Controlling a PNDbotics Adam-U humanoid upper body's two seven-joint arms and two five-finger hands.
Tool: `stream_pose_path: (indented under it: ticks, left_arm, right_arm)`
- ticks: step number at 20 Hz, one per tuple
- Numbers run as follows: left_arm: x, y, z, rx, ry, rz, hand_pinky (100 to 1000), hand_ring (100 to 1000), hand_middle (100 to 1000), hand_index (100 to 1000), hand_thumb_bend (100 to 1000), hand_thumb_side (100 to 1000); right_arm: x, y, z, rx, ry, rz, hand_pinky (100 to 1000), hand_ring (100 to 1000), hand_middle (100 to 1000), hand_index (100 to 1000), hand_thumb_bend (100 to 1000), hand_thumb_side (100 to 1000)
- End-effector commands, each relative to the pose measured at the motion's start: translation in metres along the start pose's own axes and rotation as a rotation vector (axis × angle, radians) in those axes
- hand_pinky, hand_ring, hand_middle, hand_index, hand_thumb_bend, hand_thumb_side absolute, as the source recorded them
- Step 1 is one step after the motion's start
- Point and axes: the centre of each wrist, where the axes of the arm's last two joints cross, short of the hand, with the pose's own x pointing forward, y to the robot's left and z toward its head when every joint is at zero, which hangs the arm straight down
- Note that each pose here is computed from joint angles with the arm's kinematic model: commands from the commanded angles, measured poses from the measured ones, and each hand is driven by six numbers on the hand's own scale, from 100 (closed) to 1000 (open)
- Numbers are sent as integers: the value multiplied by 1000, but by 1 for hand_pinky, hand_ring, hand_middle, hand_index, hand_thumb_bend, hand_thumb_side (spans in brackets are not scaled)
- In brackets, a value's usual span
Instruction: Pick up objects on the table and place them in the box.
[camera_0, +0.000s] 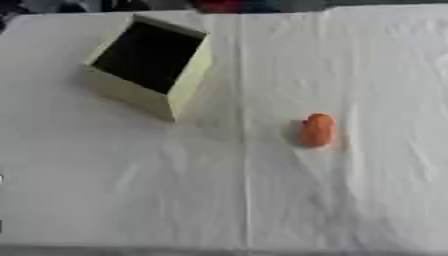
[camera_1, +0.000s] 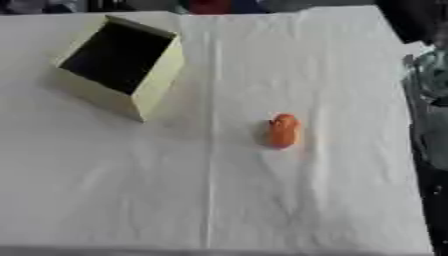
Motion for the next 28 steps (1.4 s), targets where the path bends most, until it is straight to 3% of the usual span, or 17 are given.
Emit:
stream_pose_path:
  ticks: [1,8,13,20,28]
  left_arm:
    - [6,3,-6,-19,-26,-11,530,617,655,768,100,699]
    - [6,4,-5,-33,-20,-22,531,617,655,767,100,697]
    - [6,5,-5,-39,-18,-26,531,617,655,767,100,697]
    - [6,5,-4,-47,-14,-28,531,616,656,767,100,697]
    - [6,6,-4,-50,-12,-35,530,616,656,766,100,697]
  right_arm:
    - [-7,-3,-12,125,-18,127,853,785,668,825,100,897]
    - [-24,6,-31,393,-63,339,876,821,728,840,100,943]
    - [-33,19,-34,570,-96,419,881,836,754,846,100,987]
    - [-42,27,-29,737,-69,409,879,841,762,854,100,1000]
    - [-48,12,-11,841,-23,366,883,850,779,876,100,1000]
